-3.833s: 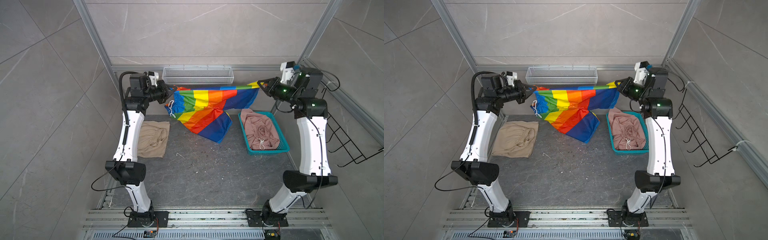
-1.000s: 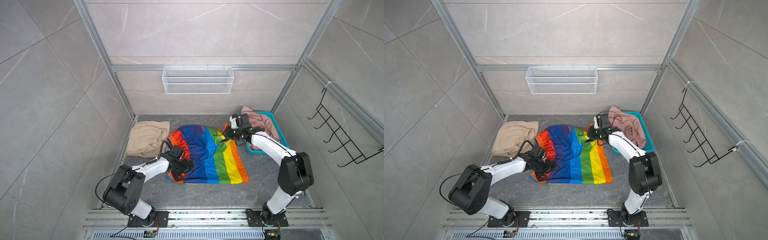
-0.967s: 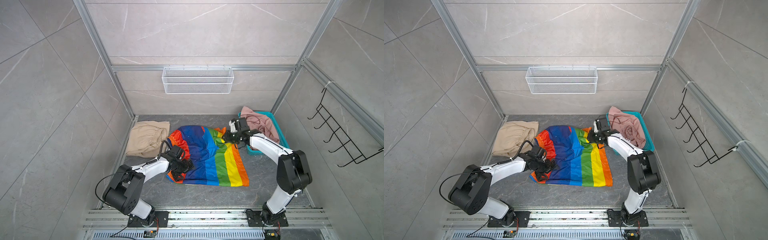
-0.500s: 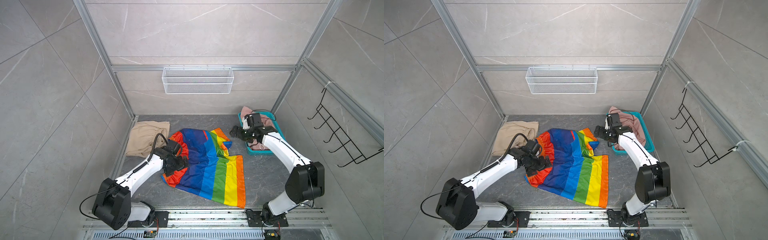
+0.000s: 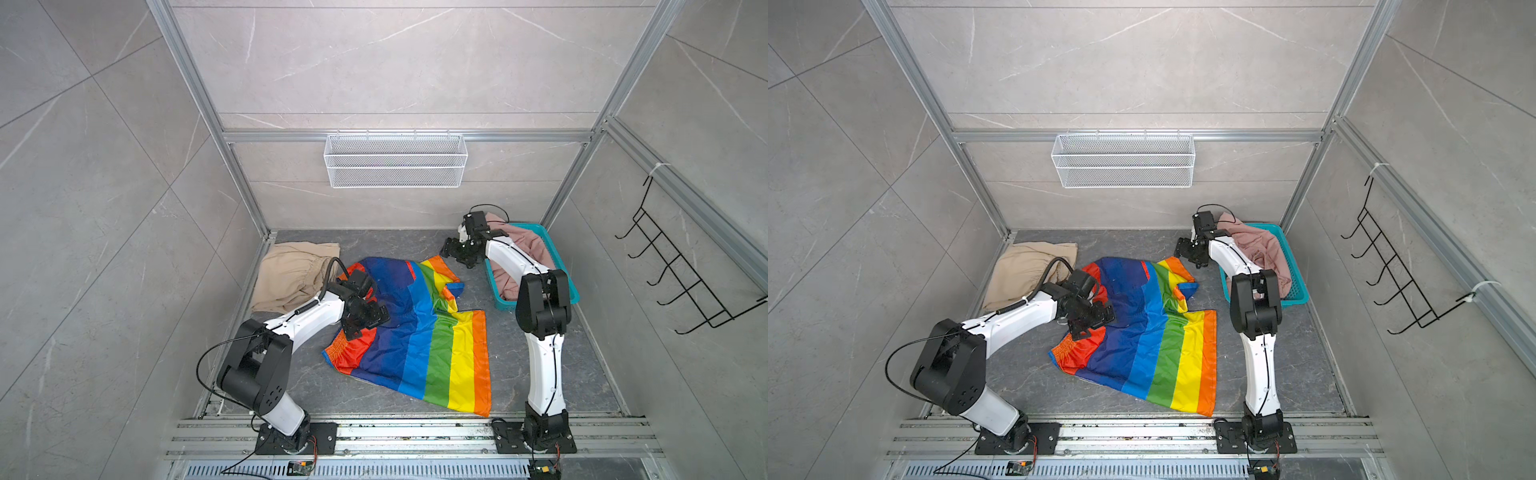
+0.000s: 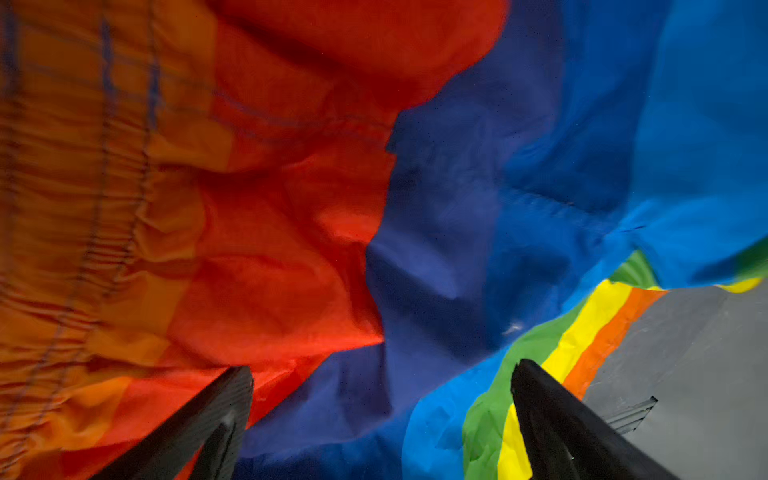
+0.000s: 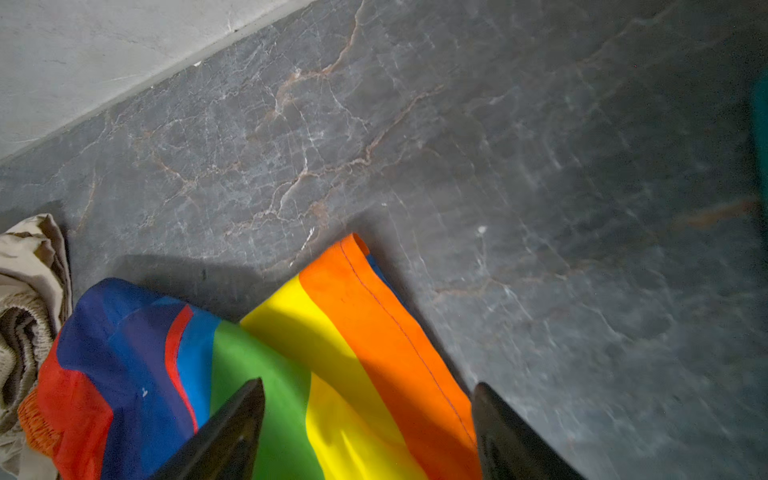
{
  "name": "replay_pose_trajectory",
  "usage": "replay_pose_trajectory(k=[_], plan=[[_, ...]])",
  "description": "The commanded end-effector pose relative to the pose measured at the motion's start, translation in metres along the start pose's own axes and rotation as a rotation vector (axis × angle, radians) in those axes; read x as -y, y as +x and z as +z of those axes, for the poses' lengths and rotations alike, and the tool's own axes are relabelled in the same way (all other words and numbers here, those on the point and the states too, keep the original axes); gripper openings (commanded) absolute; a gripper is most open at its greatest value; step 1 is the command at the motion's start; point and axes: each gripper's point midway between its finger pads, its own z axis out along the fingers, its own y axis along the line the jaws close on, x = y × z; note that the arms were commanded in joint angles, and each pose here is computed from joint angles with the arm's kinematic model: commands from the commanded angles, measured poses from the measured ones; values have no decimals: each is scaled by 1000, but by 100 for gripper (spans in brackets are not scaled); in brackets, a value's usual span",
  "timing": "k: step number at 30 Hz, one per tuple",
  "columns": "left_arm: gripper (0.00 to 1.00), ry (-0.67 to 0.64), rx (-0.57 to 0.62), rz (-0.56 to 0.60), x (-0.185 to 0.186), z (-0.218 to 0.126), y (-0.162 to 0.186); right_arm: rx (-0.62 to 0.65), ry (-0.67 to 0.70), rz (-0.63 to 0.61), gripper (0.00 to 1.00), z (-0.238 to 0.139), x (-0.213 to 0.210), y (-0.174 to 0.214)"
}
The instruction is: Fold and stack the shorts
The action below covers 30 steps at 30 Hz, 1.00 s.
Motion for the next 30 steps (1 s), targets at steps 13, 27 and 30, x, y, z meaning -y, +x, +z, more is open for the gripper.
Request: replay_pose_trajectory(k=[13, 27, 30], plan=[[99, -11, -45, -32, -18, 17, 19, -124, 28, -78, 78, 86, -3, 14], [100, -5, -53, -62, -26, 18, 29, -84, 45, -64, 0, 73, -13, 2], [100, -7, -64, -78, -33, 22, 36, 19, 33, -70, 0, 35, -29, -37]])
